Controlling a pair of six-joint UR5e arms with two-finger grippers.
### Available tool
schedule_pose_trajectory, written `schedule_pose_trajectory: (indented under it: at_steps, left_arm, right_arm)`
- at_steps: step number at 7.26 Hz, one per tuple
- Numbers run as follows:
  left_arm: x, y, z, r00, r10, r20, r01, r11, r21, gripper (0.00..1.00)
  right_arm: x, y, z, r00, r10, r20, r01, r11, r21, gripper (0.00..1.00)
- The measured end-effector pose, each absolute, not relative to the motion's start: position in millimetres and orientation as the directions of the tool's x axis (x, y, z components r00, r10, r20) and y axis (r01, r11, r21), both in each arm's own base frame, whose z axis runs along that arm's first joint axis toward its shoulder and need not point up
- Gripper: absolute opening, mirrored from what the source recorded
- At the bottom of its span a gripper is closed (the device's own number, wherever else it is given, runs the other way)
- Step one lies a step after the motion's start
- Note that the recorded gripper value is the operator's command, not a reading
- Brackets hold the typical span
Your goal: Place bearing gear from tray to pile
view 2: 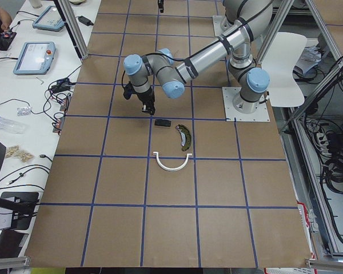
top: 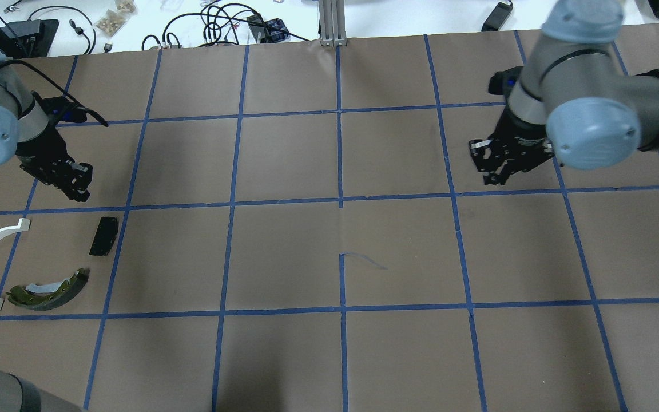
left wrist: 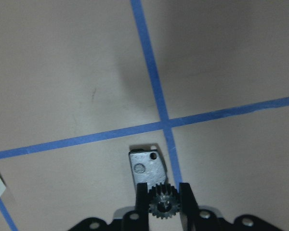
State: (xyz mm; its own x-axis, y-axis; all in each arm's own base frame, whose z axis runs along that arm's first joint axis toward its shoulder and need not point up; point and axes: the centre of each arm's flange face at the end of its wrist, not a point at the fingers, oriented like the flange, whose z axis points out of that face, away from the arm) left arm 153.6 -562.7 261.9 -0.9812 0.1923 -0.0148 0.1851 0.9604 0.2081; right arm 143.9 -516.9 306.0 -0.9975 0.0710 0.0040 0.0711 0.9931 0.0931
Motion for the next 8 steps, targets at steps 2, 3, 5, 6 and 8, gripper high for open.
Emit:
schedule_pose_trajectory:
  at_steps: [2,3,5,6,8]
  left_arm:
    - [191.7,-541.9,234.5,-0.983,0.18,-0.026,0.172,0.967,0.187,0.0]
    - [201.7,-529.9,216.0,-0.985,0.17,-0.032,0.161,0.971,0.178,0.0]
    - [203.6,-513.5,192.8,-0.987,0.16,-0.026,0.153,0.971,0.184,0.0]
    - [202.4,-509.5,187.6,-0.987,0.159,-0.02,0.152,0.97,0.19,0.26]
    - [200.6,-506.4,184.0,-0.987,0.158,-0.014,0.152,0.969,0.194,1.0]
  right_arm:
    - [265.5,-495.7,263.1,-0.997,0.081,0.008,0.081,0.996,0.038,0.0]
    - [314.4,-484.9,244.1,-0.995,0.098,-0.004,0.098,0.995,0.009,0.0]
    - [382.6,-462.8,222.1,-0.994,0.103,-0.024,0.103,0.994,-0.02,0.37]
    - [398.2,-455.5,216.3,-0.995,0.094,-0.027,0.095,0.995,-0.023,0.89]
    - [403.7,-458.8,215.9,-0.995,0.089,-0.043,0.092,0.994,-0.055,1.0]
